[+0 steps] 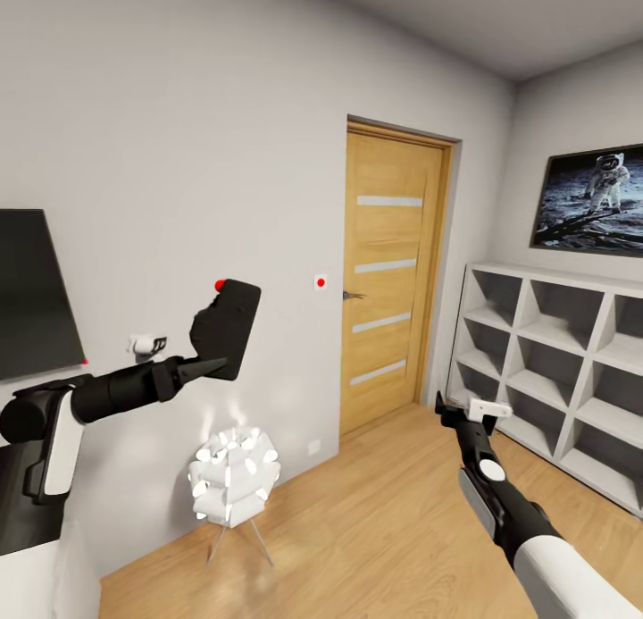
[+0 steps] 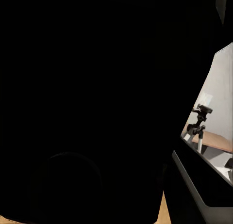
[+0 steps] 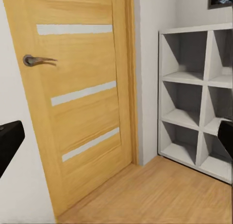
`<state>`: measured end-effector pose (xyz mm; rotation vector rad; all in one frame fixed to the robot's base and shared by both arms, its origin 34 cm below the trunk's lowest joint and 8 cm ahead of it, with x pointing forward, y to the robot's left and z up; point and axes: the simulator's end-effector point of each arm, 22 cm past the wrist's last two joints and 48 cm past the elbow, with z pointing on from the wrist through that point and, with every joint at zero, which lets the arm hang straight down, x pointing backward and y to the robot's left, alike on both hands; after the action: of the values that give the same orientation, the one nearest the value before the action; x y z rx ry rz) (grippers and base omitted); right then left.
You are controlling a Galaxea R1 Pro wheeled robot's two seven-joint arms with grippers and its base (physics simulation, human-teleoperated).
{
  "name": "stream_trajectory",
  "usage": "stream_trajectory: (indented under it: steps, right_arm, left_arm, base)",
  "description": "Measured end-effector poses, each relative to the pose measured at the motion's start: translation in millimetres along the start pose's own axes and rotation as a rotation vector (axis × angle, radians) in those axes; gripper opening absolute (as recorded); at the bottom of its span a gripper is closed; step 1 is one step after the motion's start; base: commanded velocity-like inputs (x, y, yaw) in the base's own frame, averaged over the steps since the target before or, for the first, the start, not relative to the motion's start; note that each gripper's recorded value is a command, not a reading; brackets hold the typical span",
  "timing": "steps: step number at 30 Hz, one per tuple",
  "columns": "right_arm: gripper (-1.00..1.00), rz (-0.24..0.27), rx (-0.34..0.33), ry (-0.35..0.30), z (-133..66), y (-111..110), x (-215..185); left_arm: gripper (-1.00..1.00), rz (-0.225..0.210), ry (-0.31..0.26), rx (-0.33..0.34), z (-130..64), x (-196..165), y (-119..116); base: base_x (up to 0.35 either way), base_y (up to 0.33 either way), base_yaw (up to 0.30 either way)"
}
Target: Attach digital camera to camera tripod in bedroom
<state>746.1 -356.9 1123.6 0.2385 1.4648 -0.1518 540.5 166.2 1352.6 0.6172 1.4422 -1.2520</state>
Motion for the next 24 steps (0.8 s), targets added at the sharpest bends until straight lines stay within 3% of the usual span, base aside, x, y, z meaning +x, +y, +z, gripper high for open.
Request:
stream_trajectory:
  steps: [10,17,24]
  right_arm:
    - [1.0,-0.027,0.006,0.105,-26.3,-10,59]
    - [1.0,-0.036,0.002,0.146,-32.6,-12,78]
    - [1.0,-0.028,-0.043,0.213,-47.3,5,107]
  left_arm:
    - [-1.0,0.002,-0.05,-0.024,-14.2,-12,5]
    - [-1.0,0.003,-0.073,-0.036,-20.9,-18,8]
    - [-1.0,0.002,-0.069,-0.031,-18.4,-16,7]
  base:
    - [0.018,-0.067,0.0]
    - [0.078,-0.087,0.0]
    - [0.083,-0.079,0.0]
